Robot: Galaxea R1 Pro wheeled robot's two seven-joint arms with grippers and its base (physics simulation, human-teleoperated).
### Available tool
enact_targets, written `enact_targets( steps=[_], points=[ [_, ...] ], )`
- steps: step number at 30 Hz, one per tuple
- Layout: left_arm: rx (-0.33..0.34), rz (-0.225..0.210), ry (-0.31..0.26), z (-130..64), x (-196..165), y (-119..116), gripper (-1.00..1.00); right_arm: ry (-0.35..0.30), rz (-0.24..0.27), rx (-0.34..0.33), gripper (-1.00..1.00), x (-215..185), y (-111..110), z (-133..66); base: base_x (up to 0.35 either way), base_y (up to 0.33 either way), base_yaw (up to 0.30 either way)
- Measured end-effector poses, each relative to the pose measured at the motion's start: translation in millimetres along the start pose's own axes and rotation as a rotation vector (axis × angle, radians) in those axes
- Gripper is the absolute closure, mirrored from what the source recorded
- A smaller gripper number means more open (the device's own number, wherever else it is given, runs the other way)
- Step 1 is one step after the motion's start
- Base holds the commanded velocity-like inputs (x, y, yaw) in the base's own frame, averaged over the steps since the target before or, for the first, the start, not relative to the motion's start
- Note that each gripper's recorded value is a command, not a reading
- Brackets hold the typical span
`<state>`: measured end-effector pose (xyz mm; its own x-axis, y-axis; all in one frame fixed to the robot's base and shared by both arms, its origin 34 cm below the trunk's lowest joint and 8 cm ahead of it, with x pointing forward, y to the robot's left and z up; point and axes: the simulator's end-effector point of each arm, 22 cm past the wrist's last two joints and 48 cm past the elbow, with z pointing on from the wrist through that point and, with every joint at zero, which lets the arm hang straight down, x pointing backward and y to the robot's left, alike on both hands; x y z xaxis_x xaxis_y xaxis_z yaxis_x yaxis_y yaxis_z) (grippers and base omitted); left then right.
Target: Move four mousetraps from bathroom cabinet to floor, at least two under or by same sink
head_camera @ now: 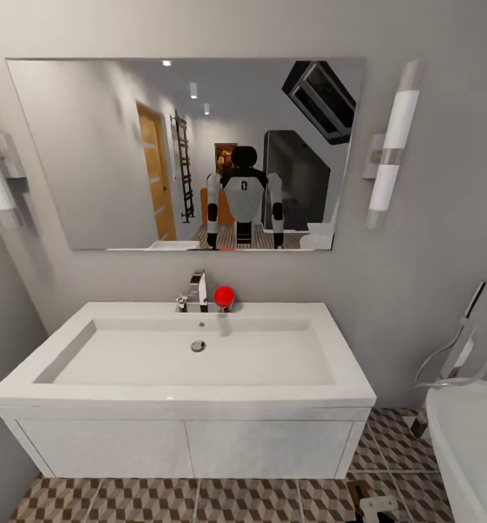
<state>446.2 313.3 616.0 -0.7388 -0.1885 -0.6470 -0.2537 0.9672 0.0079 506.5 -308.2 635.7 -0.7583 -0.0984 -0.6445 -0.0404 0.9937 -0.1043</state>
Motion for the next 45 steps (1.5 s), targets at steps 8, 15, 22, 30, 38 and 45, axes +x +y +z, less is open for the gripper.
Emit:
enact_targets(
  steps=[8, 15, 22, 30, 38, 45],
  points=[
    [0.0, 0.0, 0.001, 8.5, 6, 0, 1.0, -0.001, 0.0, 0.0, 1.0, 5, 1, 8.5, 0.0, 0.0, 0.0],
    [0.002, 0.0, 0.001, 16.0, 11, -1, 1.0, -0.002, 0.002, 0.0, 1.0, 10, 2, 16.1, 0.0, 0.0, 0.0],
    [-0.018, -0.024, 0.001, 24.4, 15, 7, 1.0, -0.002, -0.001, -0.007, 1.0, 15, 4, 23.8, 0.0, 0.0, 0.0],
    [-0.047, -0.082, 0.0, 33.2, 22, 14, 1.0, -0.003, -0.001, -0.01, 1.0, 21, 6, 32.8, 0.0, 0.0, 0.0],
    [-0.047, -0.085, 0.0, 42.4, 29, 13, 1.0, -0.003, -0.001, -0.01, 1.0, 28, 7, 42.0, 0.0, 0.0, 0.0],
    [-0.043, -0.086, 0.001, 50.4, 36, 9, 1.0, -0.003, 0.0, -0.01, 1.0, 35, 8, 50.2, 0.0, 0.0, 0.0]
  ],
)
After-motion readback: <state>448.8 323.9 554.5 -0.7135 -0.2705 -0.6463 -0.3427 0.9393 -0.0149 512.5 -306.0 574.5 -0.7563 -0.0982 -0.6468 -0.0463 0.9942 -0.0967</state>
